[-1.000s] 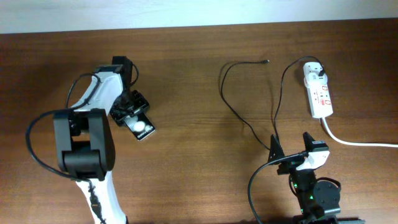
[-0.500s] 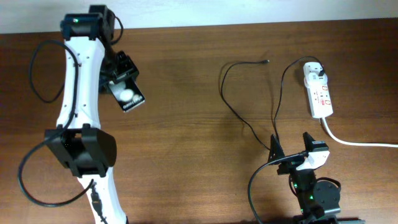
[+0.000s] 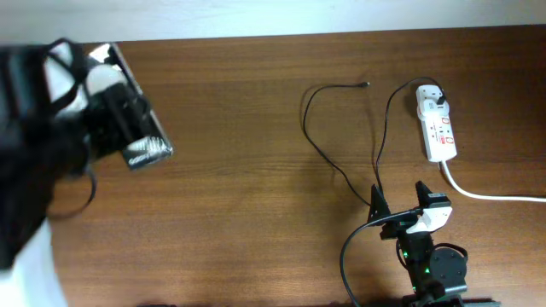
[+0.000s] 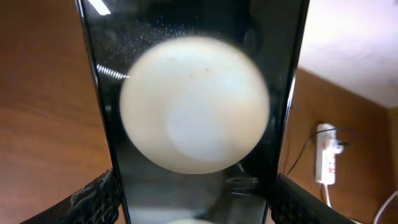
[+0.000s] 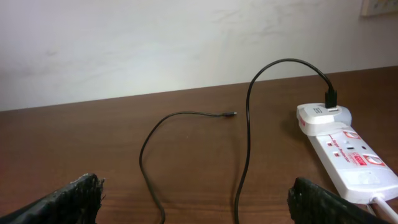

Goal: Plug charger to phone and switch on socket
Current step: 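Lift the phone with the left gripper and turn it upright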

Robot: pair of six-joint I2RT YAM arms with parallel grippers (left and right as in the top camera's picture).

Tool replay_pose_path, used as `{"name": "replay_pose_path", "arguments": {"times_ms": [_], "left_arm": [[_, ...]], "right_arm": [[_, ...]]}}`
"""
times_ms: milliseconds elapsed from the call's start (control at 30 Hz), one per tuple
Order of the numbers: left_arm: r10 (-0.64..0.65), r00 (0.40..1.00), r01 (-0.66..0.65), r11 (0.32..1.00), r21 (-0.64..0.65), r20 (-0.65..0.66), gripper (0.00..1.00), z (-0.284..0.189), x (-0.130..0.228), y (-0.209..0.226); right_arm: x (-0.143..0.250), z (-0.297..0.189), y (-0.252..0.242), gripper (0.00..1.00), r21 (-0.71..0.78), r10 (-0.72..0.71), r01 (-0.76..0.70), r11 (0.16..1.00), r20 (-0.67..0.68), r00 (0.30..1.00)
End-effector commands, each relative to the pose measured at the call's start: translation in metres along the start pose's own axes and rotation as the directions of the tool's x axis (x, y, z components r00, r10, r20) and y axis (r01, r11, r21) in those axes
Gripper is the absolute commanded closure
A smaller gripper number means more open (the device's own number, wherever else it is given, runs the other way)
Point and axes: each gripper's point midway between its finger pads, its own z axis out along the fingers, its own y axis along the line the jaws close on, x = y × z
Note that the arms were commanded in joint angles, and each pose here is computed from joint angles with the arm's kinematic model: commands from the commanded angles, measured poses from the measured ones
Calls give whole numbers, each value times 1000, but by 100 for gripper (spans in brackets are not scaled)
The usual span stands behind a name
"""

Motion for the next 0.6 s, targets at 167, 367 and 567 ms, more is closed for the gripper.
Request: {"name": "replay_pose_path", "arguments": {"times_ms": [167,367,567], "left_arm": [[-11,985,-3,996,86,171,35,-103,80,19],[-148,983,148,989,-15,-109,40,1,119,44],[-241,933,267,962,64,-268,41,88,149,37]], "right_arm": [[3,0,2,1,-10,-9,9,1000,-6,1000],[3,0,2,1,-10,-9,9,1000,-6,1000],[3,0,2,1,-10,-9,9,1000,-6,1000]]}}
